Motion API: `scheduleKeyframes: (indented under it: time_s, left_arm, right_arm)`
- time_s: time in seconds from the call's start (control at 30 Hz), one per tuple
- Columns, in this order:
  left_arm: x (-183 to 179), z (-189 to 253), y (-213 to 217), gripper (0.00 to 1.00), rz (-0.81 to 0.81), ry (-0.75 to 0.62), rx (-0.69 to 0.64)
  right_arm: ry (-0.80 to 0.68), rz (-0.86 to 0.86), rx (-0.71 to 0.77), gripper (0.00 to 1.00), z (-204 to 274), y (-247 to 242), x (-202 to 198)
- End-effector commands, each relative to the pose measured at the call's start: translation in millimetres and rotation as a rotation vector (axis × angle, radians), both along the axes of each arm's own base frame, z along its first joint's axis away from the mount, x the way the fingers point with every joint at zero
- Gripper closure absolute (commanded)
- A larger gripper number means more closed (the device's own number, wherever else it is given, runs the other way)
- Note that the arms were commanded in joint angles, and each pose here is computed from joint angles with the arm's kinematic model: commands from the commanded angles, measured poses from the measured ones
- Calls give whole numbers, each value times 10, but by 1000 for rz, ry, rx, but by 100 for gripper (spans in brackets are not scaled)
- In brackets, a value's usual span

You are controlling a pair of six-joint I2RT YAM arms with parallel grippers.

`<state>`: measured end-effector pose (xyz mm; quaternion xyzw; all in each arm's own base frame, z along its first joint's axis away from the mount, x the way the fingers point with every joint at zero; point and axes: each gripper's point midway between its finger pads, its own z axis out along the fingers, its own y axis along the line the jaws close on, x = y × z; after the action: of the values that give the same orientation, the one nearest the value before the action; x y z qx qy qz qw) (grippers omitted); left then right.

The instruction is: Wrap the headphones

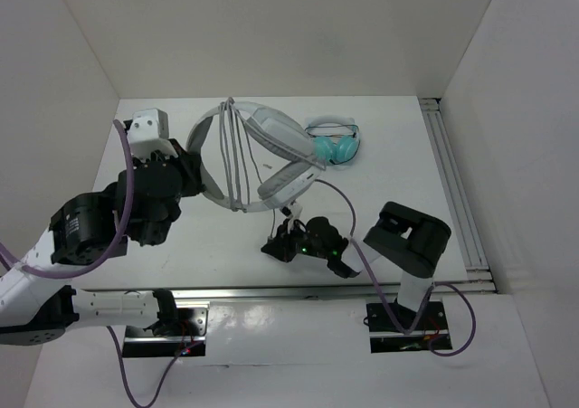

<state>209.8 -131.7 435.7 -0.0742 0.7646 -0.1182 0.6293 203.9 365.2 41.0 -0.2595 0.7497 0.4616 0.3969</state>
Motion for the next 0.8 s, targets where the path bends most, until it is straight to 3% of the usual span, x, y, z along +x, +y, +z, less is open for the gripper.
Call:
scheduleKeyframes:
  time_s: [0.0,0.33,0.4,0.63,0.77]
  left_arm:
    - [120,200,279,100,210,-57,-199]
    - [959,-288,612,100,419,66,-124]
    - [1120,-427,720,100,463,92,-87]
    - [1269,-1186,935,100,553,237,138]
    - [1144,-1495,871,100,560,301,251]
  right_arm:
    - [-62,-56,-19,100,89,-23,-152]
    - [-215,5,-117,100,346,196,-1131]
    - [-248,-33,-135,100,533,179,-1153]
    - [-384,-55,-112,100,1460,188,-1451]
    - [-488,-84,-144,100,1936,102,-1495]
